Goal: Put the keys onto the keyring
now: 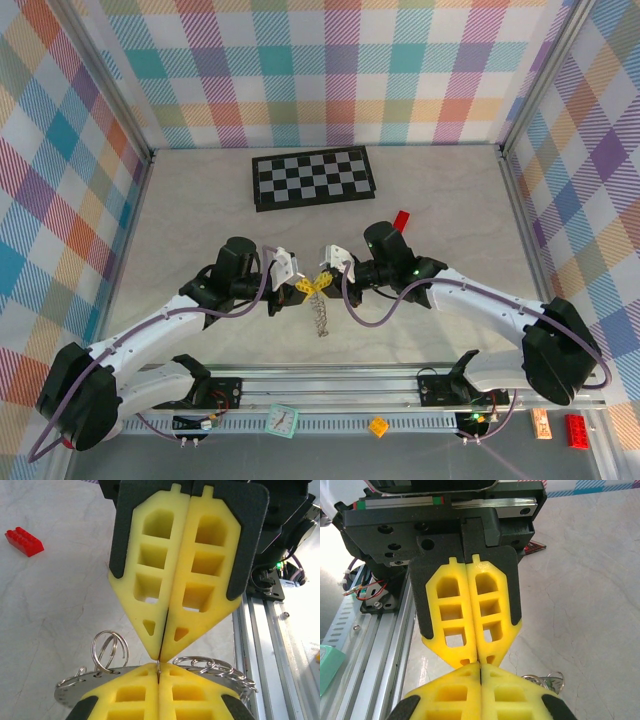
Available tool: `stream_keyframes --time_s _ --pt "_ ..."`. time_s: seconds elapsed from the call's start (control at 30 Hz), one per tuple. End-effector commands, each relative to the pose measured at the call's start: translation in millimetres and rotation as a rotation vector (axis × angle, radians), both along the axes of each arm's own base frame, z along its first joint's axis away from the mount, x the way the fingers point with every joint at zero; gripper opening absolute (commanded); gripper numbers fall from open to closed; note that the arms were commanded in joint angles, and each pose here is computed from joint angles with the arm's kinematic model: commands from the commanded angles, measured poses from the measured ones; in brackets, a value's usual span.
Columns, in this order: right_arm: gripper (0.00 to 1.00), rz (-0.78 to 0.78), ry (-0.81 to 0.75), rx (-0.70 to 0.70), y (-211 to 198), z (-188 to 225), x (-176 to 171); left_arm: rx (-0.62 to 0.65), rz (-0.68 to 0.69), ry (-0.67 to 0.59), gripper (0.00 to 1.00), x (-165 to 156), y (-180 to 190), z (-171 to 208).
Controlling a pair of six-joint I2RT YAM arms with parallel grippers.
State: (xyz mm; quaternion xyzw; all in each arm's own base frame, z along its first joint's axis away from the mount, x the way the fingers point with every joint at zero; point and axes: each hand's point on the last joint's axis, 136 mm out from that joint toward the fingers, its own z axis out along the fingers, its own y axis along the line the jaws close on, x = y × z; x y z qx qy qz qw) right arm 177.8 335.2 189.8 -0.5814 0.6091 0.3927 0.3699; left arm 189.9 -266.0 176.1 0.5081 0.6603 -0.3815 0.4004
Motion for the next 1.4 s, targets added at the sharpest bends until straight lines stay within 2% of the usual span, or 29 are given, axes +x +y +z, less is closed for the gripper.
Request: stream_keyframes --time_s 0.0,0.03,0.1,0.13,0.27,0.43,0.67,0.77,0.87,1.0,1.37 --pt "0.1 0.017 -0.018 0.039 4.8 16.2 -2.4 -0.05 -0.012 -0.068 0.0 4.3 -4.8 22.2" --pt "0.13 0.005 -0.02 0.034 3.9 15.4 -0.9 -0.046 -0.004 -0.074 0.0 4.7 -4.5 22.4" --pt "0.32 -0.029 -0.02 0.02 1.4 13.5 3.0 -0.031 0.019 -0.087 0.0 6.0 -3.9 20.7" --pt "0.37 -0.046 -0.019 0.013 -0.3 12.1 4.5 -0.02 0.032 -0.093 0.0 6.9 -3.7 19.0" --pt "0.47 -0.112 -0.03 0.007 -12.0 10.8 6.7 0.043 0.073 -0.109 0.0 7.4 -2.6 4.3" --pt "0.49 -0.202 -0.117 0.01 -35.1 11.5 8.2 0.069 0.085 -0.144 0.0 6.0 -3.6 0.5" --pt "0.46 -0.167 -0.246 -0.047 -56.3 -7.9 -5.6 0.075 0.076 -0.19 0.0 2.9 -3.2 6.2" --pt "0.43 -0.101 -0.256 -0.048 -52.5 -10.6 -13.2 0.07 0.057 -0.203 0.0 -1.2 -3.9 6.9" --pt "0.35 -0.005 -0.25 -0.052 -45.5 -14.5 -24.6 0.073 0.051 -0.209 0.0 -2.2 -4.1 5.8" --pt "0.36 -0.025 -0.272 -0.076 -39.5 -16.8 -14.4 0.075 0.044 -0.212 0.0 -4.0 -5.1 5.5" --pt "0.34 -0.043 -0.247 0.004 -20.7 2.6 -2.8 0.094 0.035 -0.272 0.0 -7.2 -5.3 7.2"
